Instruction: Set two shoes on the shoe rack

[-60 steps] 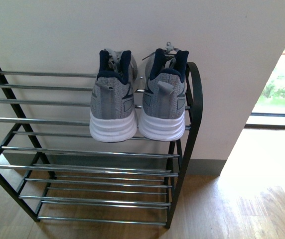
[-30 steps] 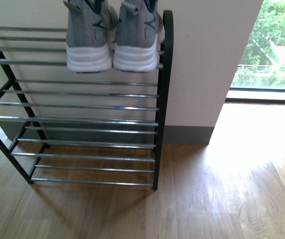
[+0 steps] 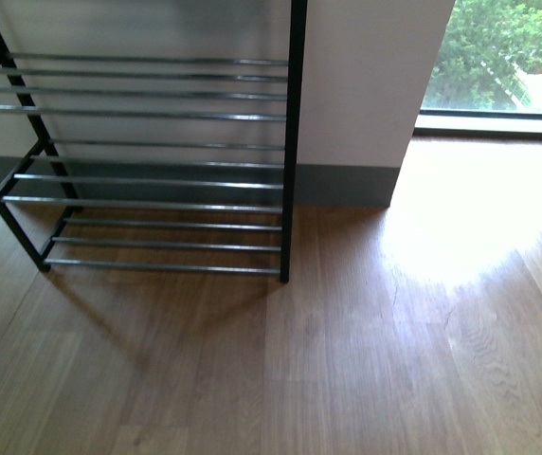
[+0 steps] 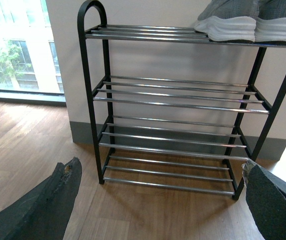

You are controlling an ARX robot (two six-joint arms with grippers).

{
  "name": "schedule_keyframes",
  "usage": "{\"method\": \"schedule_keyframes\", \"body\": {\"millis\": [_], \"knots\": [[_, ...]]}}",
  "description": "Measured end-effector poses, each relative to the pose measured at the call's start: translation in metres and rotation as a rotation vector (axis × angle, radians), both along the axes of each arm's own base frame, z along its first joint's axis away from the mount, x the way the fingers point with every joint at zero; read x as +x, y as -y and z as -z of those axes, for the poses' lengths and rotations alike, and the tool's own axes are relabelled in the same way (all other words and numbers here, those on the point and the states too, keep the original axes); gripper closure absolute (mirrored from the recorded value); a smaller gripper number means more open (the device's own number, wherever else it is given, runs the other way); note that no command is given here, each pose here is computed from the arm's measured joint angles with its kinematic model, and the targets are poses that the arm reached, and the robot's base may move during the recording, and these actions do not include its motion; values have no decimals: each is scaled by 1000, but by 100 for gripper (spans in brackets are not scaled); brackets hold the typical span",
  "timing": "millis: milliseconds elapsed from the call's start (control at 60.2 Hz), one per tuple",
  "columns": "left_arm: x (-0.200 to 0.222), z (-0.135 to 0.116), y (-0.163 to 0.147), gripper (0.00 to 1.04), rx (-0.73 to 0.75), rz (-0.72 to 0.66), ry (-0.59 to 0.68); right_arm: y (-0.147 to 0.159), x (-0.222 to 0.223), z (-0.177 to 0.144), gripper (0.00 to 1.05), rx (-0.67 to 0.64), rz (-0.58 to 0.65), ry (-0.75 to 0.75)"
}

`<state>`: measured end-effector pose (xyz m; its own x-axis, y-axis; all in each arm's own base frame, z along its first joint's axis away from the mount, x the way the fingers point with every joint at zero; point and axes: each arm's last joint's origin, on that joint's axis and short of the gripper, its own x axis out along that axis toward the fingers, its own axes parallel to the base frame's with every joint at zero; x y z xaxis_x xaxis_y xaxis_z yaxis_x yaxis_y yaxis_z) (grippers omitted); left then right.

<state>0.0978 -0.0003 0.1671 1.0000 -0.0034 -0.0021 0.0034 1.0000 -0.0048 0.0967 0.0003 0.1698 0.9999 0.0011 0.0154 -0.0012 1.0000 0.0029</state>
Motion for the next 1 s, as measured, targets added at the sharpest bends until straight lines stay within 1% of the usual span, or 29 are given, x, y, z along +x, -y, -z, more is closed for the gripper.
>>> {"method": "schedule_keyframes", "body": {"millis": [997], "knots": [[0,0,0,9,0,-3,0,0,0,0,9,0,-3,0]]}}
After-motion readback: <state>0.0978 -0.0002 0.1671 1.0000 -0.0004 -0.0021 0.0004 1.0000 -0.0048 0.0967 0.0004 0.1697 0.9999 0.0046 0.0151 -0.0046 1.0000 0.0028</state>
